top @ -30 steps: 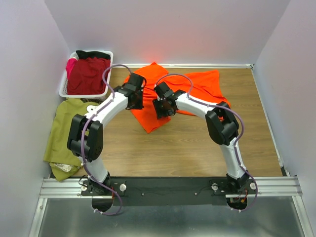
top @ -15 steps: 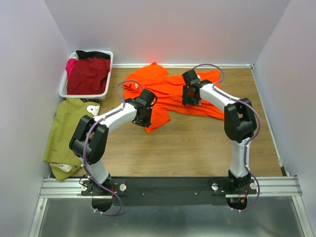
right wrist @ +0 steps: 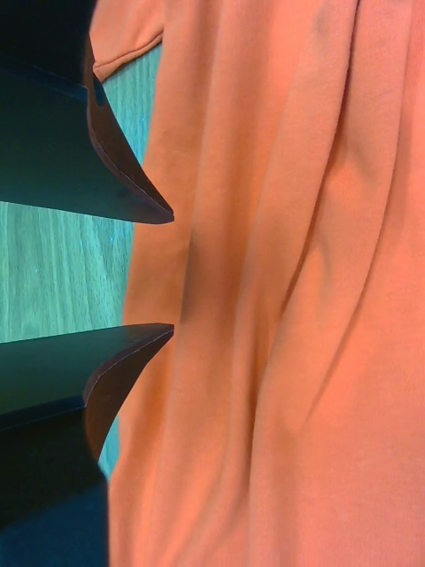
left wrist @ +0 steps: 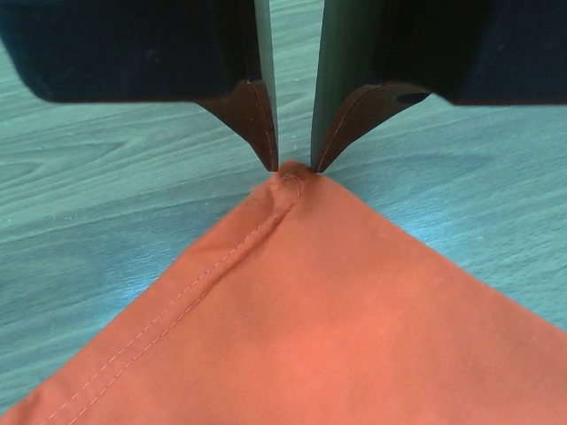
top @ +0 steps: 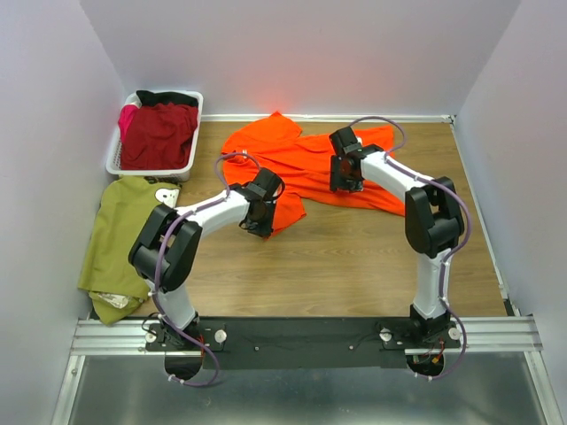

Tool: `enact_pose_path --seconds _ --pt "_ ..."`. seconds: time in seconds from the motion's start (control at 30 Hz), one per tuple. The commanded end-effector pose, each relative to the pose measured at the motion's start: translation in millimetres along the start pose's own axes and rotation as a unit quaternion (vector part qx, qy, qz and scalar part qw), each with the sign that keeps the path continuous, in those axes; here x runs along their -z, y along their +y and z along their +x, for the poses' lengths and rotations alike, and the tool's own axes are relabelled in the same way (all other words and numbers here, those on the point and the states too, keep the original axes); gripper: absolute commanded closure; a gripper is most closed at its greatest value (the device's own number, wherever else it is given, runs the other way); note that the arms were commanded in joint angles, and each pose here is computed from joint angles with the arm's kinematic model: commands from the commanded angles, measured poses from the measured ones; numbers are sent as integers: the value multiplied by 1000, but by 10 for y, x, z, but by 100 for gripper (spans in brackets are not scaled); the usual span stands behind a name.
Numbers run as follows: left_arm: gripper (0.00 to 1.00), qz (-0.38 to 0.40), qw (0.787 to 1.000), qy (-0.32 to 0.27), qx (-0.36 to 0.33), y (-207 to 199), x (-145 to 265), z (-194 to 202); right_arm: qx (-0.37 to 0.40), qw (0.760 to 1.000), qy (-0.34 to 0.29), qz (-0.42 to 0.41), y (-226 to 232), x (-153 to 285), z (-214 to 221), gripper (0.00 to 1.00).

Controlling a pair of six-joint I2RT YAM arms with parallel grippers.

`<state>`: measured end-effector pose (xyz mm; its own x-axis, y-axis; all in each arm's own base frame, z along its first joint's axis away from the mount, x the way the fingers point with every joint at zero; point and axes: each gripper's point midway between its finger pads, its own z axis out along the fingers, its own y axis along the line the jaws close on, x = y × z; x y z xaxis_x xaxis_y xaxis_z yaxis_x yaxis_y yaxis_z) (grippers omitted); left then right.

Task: Fold and stack the t-shirts
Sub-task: Flatten out the tshirt

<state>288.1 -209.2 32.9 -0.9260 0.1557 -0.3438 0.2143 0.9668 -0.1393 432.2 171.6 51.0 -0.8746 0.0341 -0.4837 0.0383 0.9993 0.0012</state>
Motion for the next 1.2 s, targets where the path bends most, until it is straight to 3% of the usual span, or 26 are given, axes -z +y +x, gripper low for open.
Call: enact_pose_path --seconds 0.0,0.4,0.63,1.17 --pt "69 5 1000 11 -1 -26 -166 66 -11 1000 -12 13 -126 151 -60 42" --pt "70 -8 999 36 -6 52 -417 238 -32 999 -29 30 -380 323 -146 42" --pt "100 -45 998 43 -11 197 -441 285 -48 997 -32 53 -637 403 -118 43" --pt "100 -199 977 -45 53 717 246 -64 -118 982 6 148 -1588 615 536 43"
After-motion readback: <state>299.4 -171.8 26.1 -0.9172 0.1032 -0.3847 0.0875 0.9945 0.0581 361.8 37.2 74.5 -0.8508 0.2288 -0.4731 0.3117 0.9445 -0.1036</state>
